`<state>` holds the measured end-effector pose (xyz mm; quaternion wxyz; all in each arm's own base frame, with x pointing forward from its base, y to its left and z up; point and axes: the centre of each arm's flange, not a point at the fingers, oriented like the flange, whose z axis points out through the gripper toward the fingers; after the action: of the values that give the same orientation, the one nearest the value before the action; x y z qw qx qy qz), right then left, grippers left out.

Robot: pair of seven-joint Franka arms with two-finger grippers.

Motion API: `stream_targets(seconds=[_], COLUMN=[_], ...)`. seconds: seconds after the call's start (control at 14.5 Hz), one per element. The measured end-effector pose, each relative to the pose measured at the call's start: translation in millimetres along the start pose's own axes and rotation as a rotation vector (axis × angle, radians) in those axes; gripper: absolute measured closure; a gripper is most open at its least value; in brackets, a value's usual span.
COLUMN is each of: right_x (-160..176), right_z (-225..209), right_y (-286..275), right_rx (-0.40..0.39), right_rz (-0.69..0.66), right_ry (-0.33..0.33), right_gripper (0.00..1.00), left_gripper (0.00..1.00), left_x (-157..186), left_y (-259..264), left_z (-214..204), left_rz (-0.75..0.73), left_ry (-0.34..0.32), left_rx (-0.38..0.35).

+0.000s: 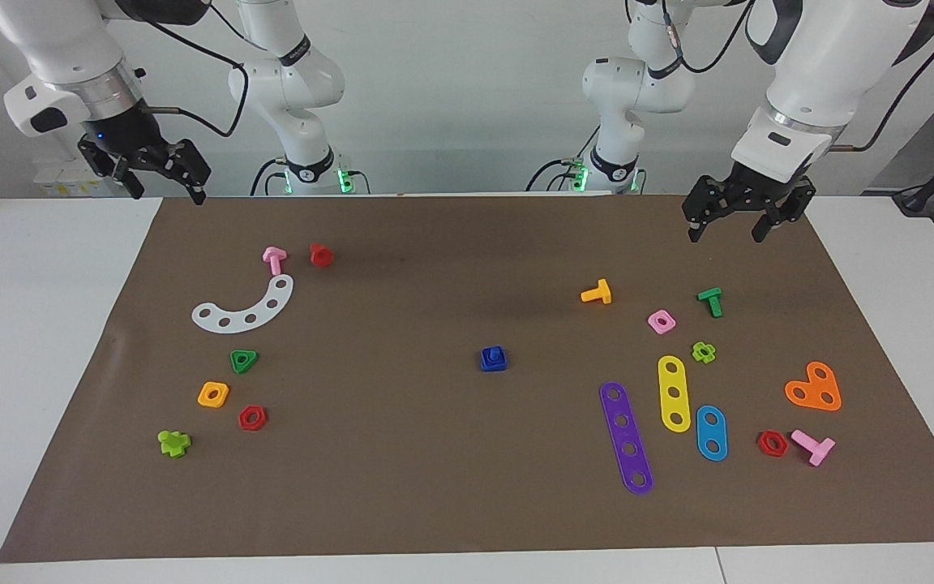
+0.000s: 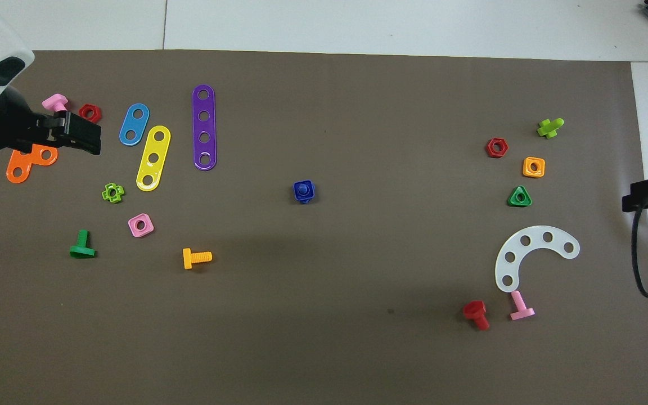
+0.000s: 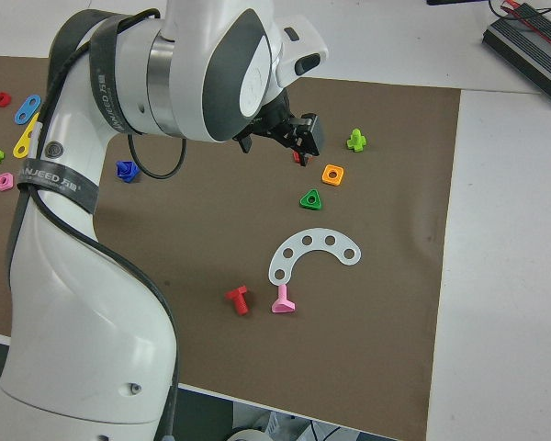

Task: Unscrew and place screws in storage area
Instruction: 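Move the left gripper over the blue nut on the bolt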

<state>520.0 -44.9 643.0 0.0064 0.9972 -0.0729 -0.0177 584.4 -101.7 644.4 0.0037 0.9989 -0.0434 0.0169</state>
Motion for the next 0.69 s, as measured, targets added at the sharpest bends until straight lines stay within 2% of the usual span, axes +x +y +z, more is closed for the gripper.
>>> stream_targets(seconds=[0.41, 0.69], right_x=[-0.1, -0.2], right_z=[0.1, 0.1], right_y=[-1.0, -3.9], right_rx=[0.0, 0.0], right_rz=[-0.002, -0.007], right_ry=[0.0, 0.0], right_gripper=[0.0, 0.0], left_gripper=[0.0, 0.0], left_x=[-4.0, -13.2], left_y=[-0.8, 19.6], left_z=[5.8, 28.4], left_rz=[0.0, 0.028], left_ry=[-0.016, -0.021], left_rx=[-0.001, -0.022])
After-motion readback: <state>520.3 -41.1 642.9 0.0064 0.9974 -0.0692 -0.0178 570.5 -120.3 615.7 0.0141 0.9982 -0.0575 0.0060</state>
